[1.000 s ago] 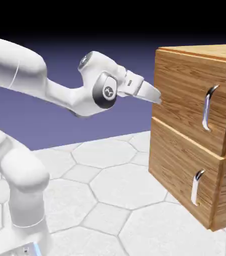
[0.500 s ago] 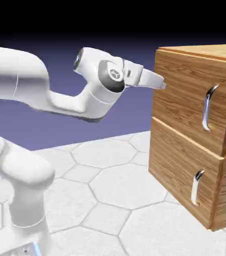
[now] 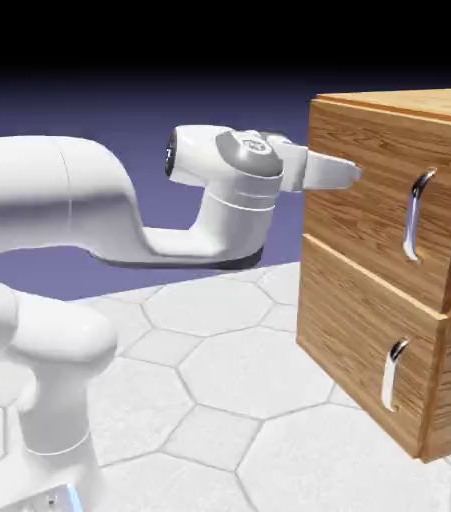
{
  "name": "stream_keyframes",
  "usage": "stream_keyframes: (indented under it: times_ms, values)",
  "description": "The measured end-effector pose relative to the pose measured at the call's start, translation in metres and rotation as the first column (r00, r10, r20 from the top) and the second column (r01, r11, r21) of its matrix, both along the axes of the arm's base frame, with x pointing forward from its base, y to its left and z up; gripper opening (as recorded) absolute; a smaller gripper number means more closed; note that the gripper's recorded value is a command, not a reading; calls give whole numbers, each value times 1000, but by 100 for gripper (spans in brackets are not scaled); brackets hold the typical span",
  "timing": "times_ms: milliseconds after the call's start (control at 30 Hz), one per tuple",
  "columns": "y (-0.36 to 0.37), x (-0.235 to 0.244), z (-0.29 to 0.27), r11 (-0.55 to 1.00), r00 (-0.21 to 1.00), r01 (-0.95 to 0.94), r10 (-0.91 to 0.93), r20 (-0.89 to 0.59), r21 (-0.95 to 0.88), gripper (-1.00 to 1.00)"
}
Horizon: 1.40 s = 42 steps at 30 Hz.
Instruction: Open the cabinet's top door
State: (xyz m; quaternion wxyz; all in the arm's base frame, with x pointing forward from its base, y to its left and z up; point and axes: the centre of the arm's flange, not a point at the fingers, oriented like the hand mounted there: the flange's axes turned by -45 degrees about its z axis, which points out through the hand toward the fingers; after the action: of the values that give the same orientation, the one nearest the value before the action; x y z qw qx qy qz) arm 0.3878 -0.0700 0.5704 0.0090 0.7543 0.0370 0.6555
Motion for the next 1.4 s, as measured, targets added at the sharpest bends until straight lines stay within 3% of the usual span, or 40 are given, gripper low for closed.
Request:
stream_keyframes:
  times_ms: [633, 767, 800, 1400]
  values:
    - [-62, 59, -89, 998, 990, -10, 0, 138, 68, 100]
    - [-60, 101, -88, 998, 990, -9, 0, 138, 69, 100]
    - [-60, 109, -89, 998, 990, -9, 0, 138, 68, -100]
    - [-8, 4, -89, 961, 952, 267, -274, 139, 66, -100]
